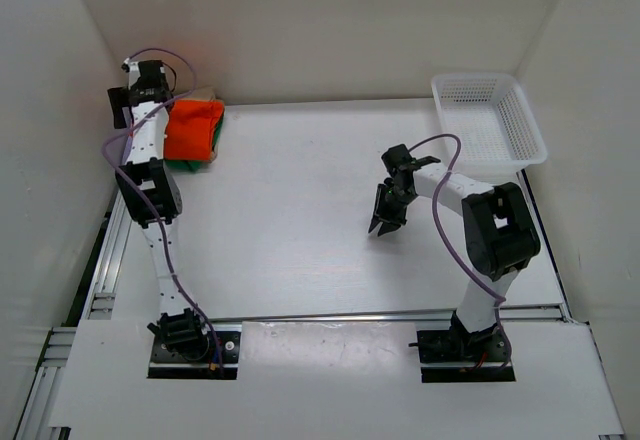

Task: Fold and stack the t-shirts
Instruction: Put the neatly folded tshirt into the corner of the board with the left arm

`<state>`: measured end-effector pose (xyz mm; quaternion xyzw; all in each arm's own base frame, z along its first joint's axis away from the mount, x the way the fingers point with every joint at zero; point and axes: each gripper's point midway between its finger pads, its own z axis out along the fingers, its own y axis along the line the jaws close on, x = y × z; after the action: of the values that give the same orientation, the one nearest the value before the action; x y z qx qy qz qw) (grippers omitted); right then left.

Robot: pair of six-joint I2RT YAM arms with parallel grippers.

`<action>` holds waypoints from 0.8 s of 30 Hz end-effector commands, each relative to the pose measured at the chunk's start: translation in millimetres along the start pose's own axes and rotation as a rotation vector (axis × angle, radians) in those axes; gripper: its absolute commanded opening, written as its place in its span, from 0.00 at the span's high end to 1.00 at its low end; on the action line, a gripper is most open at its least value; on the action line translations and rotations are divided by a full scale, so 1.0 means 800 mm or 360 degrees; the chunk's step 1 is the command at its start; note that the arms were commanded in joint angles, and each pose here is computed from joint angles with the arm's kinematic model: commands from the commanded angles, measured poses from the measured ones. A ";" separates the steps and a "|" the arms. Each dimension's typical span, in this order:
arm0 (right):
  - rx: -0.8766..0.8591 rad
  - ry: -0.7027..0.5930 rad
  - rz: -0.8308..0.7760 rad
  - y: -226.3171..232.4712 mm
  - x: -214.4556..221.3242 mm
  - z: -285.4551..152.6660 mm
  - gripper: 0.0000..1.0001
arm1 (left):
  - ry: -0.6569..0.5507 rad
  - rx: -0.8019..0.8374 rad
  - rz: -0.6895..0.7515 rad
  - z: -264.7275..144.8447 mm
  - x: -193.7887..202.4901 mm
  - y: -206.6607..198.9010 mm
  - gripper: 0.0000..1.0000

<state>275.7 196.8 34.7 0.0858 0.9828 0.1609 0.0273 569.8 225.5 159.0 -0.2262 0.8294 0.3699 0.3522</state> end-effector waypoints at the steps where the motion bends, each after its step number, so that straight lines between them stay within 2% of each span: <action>1: -0.0005 0.0009 -0.0016 0.003 -0.004 -0.008 0.65 | -0.0217 -0.0112 -0.0238 -0.028 -0.072 0.051 0.00; 5: -0.0025 0.0006 -0.0005 0.007 -0.002 -0.015 0.65 | -0.0239 -0.0059 -0.0241 -0.051 -0.079 0.057 0.00; 7: -0.0034 -0.0008 -0.0009 0.009 -0.003 -0.019 0.65 | -0.0287 -0.0003 -0.0251 -0.085 -0.093 0.060 0.00; 9: -0.0043 -0.0045 -0.0004 0.010 -0.004 -0.028 0.65 | -0.0278 0.0063 -0.0209 -0.105 -0.086 0.052 0.00; 10: -0.0031 -0.0053 -0.0004 0.007 -0.002 -0.029 0.65 | -0.0329 0.0093 -0.0243 -0.131 -0.100 0.066 0.00; 12: -0.0042 -0.0101 0.0000 0.008 -0.002 -0.040 0.65 | -0.0337 0.0172 -0.0189 -0.163 -0.091 0.050 0.00; 13: -0.0043 -0.0103 -0.0001 0.008 0.000 -0.045 0.65 | -0.0387 0.0215 -0.0212 -0.193 -0.100 0.061 0.00; 14: -0.0057 -0.0148 -0.0011 0.011 -0.003 -0.055 0.64 | -0.0366 0.0276 -0.0128 -0.213 -0.079 0.037 0.00; 16: -0.0060 -0.0181 -0.0017 0.010 -0.001 -0.066 0.64 | -0.0419 0.0382 -0.0114 -0.264 -0.074 0.047 0.00; 17: -0.0085 -0.0216 -0.0028 0.013 0.001 -0.080 0.64 | -0.0367 0.0470 0.0016 -0.282 -0.037 0.022 0.00; 18: -0.0092 -0.0226 -0.0031 0.011 0.005 -0.084 0.63 | -0.0352 0.0540 0.0068 -0.298 -0.021 0.019 0.00; 20: -0.0140 -0.0293 -0.0051 0.014 0.012 -0.107 0.61 | -0.0196 0.0845 0.0303 -0.352 0.037 0.014 0.00; 22: -0.0158 -0.0314 -0.0091 0.010 0.027 -0.114 0.60 | 0.0025 0.1087 0.0473 -0.380 0.094 0.016 0.00; 23: -0.0191 -0.0360 -0.0105 0.010 0.032 -0.130 0.58 | 0.0202 0.1297 0.0567 -0.412 0.136 0.025 0.00; 24: -0.0198 -0.0370 -0.0108 0.008 0.038 -0.135 0.56 | 0.0326 0.1365 0.0629 -0.420 0.170 0.029 0.00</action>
<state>258.5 184.7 128.9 0.0722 0.9631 0.2128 0.1482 415.7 -13.0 276.8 0.0099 0.8998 0.1442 0.4117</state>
